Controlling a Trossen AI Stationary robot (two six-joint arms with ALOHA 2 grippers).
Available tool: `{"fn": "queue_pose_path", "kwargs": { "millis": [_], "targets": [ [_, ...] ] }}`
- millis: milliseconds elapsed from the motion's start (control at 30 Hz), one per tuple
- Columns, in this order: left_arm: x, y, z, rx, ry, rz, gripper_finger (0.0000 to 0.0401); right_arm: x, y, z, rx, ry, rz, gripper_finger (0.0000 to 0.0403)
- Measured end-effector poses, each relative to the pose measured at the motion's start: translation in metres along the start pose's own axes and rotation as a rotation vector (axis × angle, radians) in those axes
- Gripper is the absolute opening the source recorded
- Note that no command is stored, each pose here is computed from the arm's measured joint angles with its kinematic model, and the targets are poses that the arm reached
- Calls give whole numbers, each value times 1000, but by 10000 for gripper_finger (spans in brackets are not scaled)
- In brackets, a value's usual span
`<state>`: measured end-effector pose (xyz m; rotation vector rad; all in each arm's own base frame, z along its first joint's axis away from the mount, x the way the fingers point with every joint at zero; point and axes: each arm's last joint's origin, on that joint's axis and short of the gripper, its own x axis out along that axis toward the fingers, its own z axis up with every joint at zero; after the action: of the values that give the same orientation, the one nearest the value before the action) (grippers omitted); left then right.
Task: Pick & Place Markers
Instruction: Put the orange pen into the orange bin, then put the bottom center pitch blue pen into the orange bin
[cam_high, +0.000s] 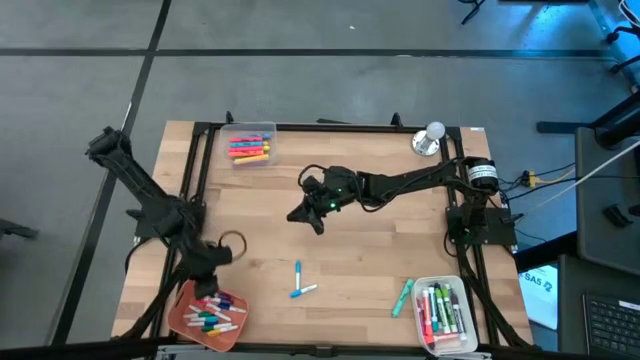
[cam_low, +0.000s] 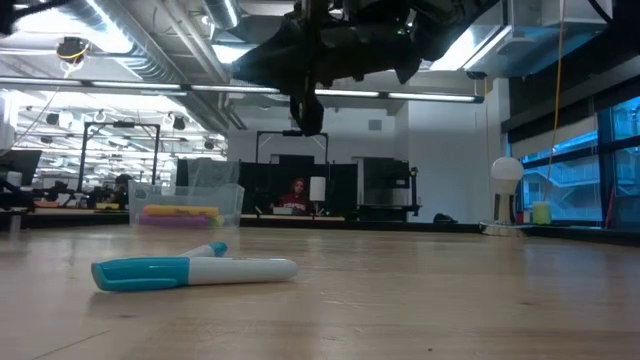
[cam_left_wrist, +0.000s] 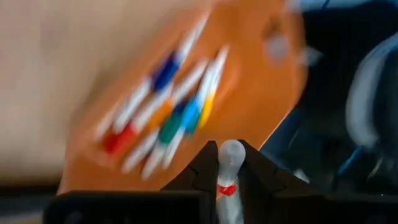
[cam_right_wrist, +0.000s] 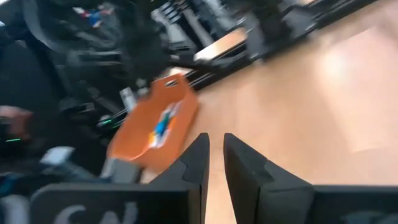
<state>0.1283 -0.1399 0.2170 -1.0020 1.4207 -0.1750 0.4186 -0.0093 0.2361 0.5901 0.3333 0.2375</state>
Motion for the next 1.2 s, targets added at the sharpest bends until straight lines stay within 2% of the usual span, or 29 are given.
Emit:
{"fn": "queue_pose_path", "kwargs": {
  "millis": [67, 167, 333, 467, 567, 667, 867, 933, 1033, 1133, 1200],
  "targets": [
    [14, 2, -1, 8, 121, 53, 39, 0, 2, -1, 48, 37, 55, 49],
    [30, 5, -1, 48, 202, 114, 57, 0, 2, -6, 122, 102, 80, 49],
    [49, 12, 4, 41, 227, 200, 65, 1, 1, -25, 177, 241, -13, 49],
    [56, 14, 7, 28, 231, 227, 70, 0, 3, -46, 87, 369, -144, 49],
    [57, 11, 7, 45, 227, 197, 81, 0, 8, -59, 38, 436, -209, 49],
    [50, 8, 8, 73, 211, 170, 94, 4, 13, -69, -32, 477, -199, 55],
    [21, 3, 19, 69, 140, 206, 110, 10, 33, -81, -388, 483, -160, 101],
    [9, 1, 24, 78, 121, 238, 111, 11, 35, -81, -406, 463, -214, 123],
    [-5, -6, 36, 130, 40, 256, 111, 9, 33, -79, -277, 410, -348, 149],
    [-18, -14, 52, 160, -154, 288, 112, -1, 34, -61, 40, 311, -490, 159],
    [-28, -17, 65, 115, -330, 329, 111, -13, 40, -43, 179, 245, -530, 160]
  ]
}}
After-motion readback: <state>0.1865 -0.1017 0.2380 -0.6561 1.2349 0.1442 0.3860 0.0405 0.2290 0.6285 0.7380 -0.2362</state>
